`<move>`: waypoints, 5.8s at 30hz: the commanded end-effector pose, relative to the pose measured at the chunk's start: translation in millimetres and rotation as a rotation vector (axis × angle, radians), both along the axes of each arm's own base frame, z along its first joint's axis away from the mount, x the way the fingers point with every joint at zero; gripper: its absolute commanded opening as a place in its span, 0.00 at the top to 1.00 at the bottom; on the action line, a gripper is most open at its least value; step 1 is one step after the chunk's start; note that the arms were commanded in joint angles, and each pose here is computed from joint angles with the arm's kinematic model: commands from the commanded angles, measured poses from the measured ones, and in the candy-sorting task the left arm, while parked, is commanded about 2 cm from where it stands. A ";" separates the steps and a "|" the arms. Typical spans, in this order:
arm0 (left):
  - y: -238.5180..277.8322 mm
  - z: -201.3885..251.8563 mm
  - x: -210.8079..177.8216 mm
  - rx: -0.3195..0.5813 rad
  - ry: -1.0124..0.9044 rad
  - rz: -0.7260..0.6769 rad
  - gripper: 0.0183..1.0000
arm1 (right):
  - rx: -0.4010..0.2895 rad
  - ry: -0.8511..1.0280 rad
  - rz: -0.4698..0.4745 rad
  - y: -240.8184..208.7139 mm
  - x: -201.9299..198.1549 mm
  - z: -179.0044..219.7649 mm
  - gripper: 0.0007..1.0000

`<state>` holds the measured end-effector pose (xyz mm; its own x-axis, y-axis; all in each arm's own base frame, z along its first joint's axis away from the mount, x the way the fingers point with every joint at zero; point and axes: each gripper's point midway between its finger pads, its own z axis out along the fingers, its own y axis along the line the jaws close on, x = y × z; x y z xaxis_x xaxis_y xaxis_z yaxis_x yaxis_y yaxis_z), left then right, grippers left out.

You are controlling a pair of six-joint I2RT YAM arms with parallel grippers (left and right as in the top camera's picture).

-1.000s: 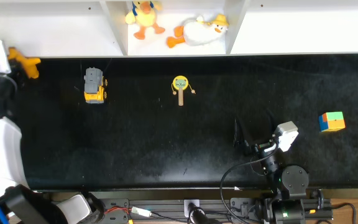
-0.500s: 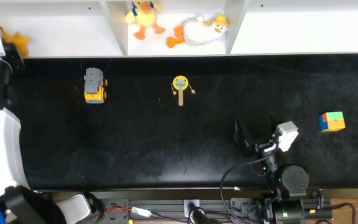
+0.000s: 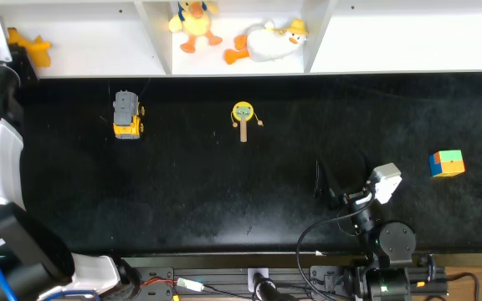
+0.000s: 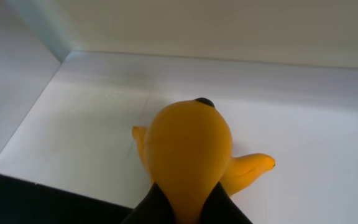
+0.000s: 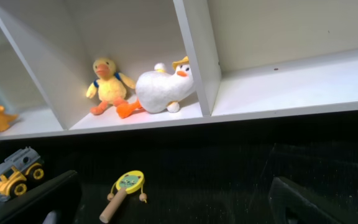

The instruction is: Store Toys

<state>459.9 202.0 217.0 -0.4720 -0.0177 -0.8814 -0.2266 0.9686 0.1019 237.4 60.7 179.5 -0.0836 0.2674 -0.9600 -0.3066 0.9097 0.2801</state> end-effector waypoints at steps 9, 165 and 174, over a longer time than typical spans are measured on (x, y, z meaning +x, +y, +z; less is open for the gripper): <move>4.0 3.3 30.3 -0.021 -0.015 -0.019 0.98 | -0.002 -0.001 0.000 0.6 0.2 -3.2 0.01; -178.7 -55.4 -40.5 -0.121 0.198 -0.198 0.57 | -0.002 -0.001 0.000 0.6 0.2 -3.2 0.00; -176.1 -57.0 -2.2 -0.089 0.088 -0.211 0.60 | -0.003 -0.001 0.000 0.6 0.2 -3.2 0.00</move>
<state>444.9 26.6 152.0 -0.5821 -0.0068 -0.8131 -0.0252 0.9996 0.0097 237.4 60.6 179.6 -0.0832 0.2674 -0.9600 -0.3063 0.9098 0.2800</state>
